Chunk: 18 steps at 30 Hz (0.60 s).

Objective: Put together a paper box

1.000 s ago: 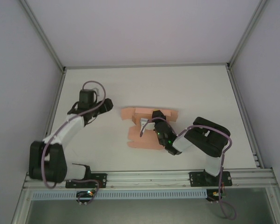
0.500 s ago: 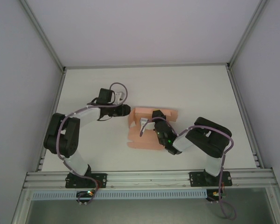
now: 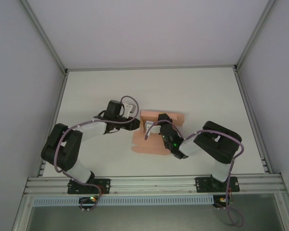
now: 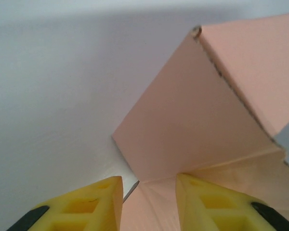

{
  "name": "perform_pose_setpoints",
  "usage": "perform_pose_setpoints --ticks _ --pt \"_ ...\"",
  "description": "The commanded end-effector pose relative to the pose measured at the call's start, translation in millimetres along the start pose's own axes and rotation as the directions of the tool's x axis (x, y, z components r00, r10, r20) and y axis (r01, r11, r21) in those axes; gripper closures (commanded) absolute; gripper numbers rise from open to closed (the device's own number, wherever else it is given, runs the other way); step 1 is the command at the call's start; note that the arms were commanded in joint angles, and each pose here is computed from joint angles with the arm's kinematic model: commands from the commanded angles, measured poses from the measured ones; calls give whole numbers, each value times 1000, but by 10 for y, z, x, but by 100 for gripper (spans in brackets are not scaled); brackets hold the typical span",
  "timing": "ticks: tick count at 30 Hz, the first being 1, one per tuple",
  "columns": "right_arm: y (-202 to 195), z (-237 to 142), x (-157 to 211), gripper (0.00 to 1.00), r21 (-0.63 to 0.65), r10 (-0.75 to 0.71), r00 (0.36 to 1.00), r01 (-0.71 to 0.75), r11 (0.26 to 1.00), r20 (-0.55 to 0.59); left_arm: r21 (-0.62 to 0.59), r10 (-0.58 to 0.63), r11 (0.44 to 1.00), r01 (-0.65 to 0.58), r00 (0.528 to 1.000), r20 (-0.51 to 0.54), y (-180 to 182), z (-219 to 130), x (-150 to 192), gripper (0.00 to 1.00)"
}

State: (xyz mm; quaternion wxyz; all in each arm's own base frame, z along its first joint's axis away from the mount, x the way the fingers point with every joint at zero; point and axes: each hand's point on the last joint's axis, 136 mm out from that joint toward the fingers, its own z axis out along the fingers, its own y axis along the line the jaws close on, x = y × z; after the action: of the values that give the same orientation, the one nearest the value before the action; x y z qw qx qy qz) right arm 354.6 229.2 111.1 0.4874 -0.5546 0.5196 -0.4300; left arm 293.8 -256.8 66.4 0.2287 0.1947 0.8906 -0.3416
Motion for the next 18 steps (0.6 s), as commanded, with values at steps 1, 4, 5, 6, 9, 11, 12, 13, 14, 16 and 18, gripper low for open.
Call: perform_pose_setpoints --ticks 1,4,5,6,9,11,12,13,14,16,18 --pt "-14 -5 -30 100 -11 3 1000 -3 1000 16 -21 80 997 -79 995 56 -44 -29 -58 64" --pt "-22 -7 -33 100 -20 0 1000 1 1000 18 -4 132 991 -132 988 86 -120 -35 -109 59" --pt "-25 -6 -26 100 -22 2 1000 -2 1000 17 4 156 988 -157 983 94 -159 -33 -115 57" --pt "-29 -11 -36 100 -23 2 1000 -2 1000 20 10 177 984 -178 980 95 -183 -24 -103 56" --pt "-36 -14 -38 100 -25 4 1000 -4 1000 22 3 213 977 -214 971 106 -182 15 -103 51" --pt "-27 -12 -31 100 -29 1 1000 -1 1000 22 -2 214 976 -216 970 115 -177 47 -167 51" --pt "-22 -18 -52 100 -30 -1 1000 2 1000 28 -7 209 978 -210 970 121 -163 67 -197 51" --pt "-17 -23 -60 100 -32 -1 1000 2 999 30 -12 207 978 -208 970 130 -152 81 -236 51" --pt "-25 -29 -71 100 -30 2 999 -1 1000 34 -26 206 979 -204 968 140 -130 101 -267 50" --pt "-17 -32 -84 100 -39 4 999 -2 999 41 -68 205 978 -196 964 172 -68 113 -348 50" --pt "26 -46 -87 100 -60 8 999 -5 998 48 -94 207 977 -192 957 204 -30 120 -419 50"
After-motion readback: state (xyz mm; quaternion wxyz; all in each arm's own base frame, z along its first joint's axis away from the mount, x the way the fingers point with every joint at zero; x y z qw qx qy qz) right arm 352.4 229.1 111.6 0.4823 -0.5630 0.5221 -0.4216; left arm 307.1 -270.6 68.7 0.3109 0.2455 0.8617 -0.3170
